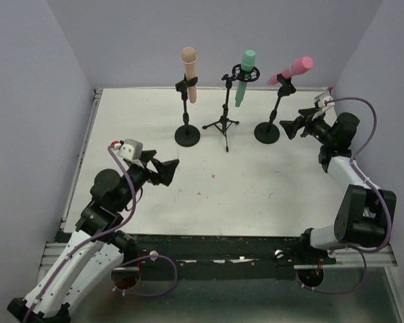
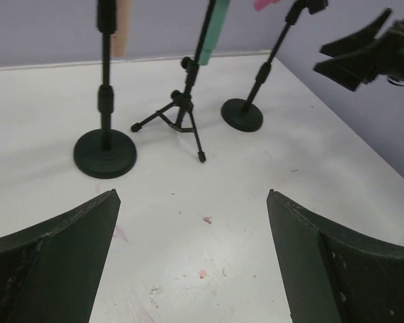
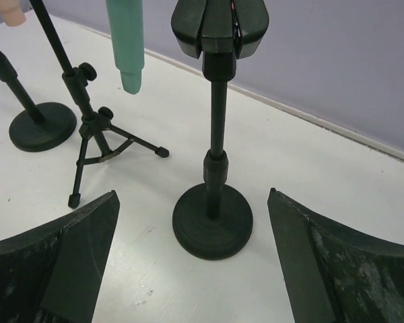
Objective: Attach the microphones to the stand
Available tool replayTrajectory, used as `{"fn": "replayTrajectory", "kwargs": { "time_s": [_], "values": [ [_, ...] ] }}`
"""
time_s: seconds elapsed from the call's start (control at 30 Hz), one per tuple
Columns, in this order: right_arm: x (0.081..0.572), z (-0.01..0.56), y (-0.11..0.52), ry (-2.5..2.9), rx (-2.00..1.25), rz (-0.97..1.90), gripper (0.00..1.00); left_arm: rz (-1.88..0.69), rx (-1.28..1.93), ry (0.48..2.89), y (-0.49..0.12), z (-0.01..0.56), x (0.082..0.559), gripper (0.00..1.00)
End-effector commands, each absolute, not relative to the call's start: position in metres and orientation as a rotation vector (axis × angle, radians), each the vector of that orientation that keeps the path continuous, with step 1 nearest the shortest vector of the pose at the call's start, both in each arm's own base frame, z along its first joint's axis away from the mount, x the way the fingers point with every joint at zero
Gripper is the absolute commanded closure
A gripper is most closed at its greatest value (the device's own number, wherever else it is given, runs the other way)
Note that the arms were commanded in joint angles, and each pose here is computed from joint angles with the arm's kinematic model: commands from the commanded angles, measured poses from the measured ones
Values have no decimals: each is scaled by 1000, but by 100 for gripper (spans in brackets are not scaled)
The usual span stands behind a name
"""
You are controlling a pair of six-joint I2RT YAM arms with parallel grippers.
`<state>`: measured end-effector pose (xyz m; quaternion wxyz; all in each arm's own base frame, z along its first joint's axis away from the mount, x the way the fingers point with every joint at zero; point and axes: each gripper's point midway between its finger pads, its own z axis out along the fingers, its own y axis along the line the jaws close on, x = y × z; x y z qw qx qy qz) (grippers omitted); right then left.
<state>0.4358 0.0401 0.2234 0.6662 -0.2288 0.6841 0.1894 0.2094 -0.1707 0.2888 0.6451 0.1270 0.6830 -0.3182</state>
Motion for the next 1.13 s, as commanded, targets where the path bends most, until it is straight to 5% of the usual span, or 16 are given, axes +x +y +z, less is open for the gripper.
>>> {"fn": "replayTrajectory", "kwargs": {
  "time_s": [0.0,0.2,0.43,0.63,1.1],
  "values": [
    [411,221,20,1677,-440,380,0,-692,182,1628,-138,298,241,2],
    [360,249,3,1837,-300,334,0,-502,-58,1685,-66,305,287,2],
    [307,318,4,1730,60,362,0,-487,3,1693,-68,288,285,2],
    [296,329,-17,1735,283,287,0,-502,48,1670,-75,284,278,2],
    [286,328,-16,1703,246,258,0,-474,61,1640,-73,286,273,2]
  ]
}}
